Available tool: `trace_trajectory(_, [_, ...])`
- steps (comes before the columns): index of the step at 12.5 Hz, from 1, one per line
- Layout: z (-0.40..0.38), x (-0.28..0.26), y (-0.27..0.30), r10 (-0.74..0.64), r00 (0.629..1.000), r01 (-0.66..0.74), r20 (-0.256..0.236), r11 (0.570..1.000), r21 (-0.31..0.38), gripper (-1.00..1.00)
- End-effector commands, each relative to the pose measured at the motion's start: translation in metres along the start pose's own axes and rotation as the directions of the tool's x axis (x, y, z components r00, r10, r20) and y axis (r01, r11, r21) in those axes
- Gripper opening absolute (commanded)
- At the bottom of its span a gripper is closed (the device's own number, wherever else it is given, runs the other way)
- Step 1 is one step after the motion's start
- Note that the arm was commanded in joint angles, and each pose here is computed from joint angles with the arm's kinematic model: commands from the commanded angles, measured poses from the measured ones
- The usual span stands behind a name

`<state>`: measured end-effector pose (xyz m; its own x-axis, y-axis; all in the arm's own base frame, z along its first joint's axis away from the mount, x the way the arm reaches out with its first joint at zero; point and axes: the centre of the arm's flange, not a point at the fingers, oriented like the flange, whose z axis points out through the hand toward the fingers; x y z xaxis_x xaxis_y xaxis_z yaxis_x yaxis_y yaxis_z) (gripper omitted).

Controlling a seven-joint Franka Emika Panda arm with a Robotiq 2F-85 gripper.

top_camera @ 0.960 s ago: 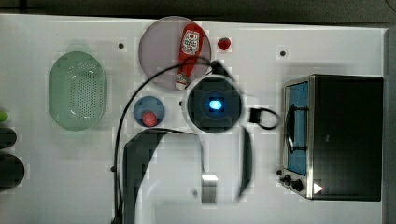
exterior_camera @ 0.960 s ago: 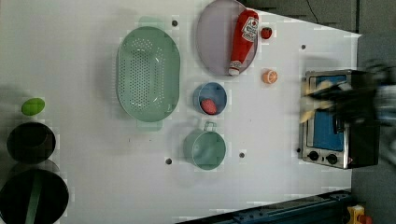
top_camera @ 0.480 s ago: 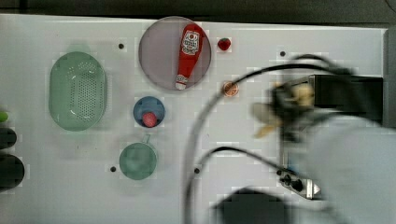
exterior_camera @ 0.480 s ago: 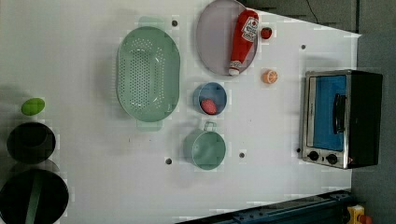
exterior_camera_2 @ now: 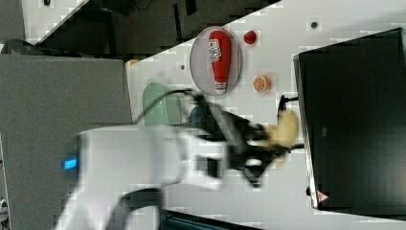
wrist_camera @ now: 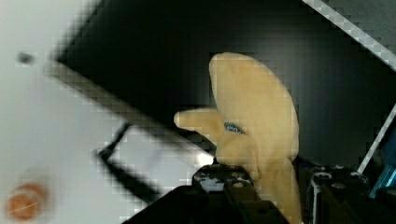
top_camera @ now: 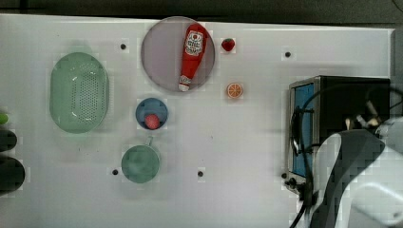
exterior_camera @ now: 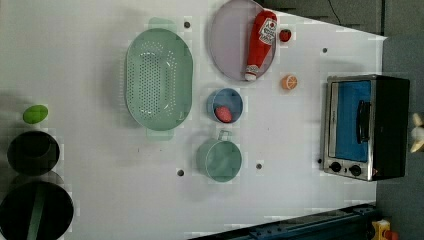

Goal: Pick banana from table and place on oven.

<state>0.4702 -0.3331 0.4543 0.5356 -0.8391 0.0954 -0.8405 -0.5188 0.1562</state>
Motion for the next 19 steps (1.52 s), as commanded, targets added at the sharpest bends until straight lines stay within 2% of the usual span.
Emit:
trace_trajectory(1, [0.010, 0.019, -0.004, -0.251, 0.964, 0.253, -0.085, 0.967, 0.012, -0.46])
trace_trajectory(2, [0.024, 0.023, -0.005, -0.260, 0.962, 0.261, -0.079, 0.965, -0.004, -0.37])
trace_trajectory(3, [0.035, 0.023, -0.007, -0.259, 0.964, 0.258, -0.058, 0.966, -0.014, -0.18])
trace_trajectory(5, [0.046, 0.022, -0.012, -0.264, 0.964, 0.263, -0.040, 0.965, -0.021, 0.28])
trace_trajectory(8, [0.043, 0.019, -0.020, -0.275, 0.960, 0.275, -0.045, 0.961, -0.017, 1.00])
trace_trajectory(11, [-0.005, 0.004, -0.060, -0.343, 0.932, 0.348, -0.121, 0.937, 0.027, 1.00])
trace_trajectory(12, [-0.027, -0.011, -0.080, -0.369, 0.919, 0.379, -0.138, 0.924, 0.050, 1.00])
trace_trajectory(13, [-0.047, -0.031, -0.097, -0.362, 0.922, 0.374, -0.135, 0.924, 0.076, 1.00])
trace_trajectory(15, [-0.087, -0.082, -0.124, -0.252, 0.965, 0.259, -0.073, 0.958, 0.120, 1.00])
trace_trajectory(17, [-0.125, -0.134, -0.136, -0.111, 0.994, 0.110, 0.005, 0.987, 0.117, 1.00])
trace_trajectory(19, [-0.160, -0.176, -0.144, 0.059, 0.998, -0.062, 0.024, 0.988, 0.140, 1.00])
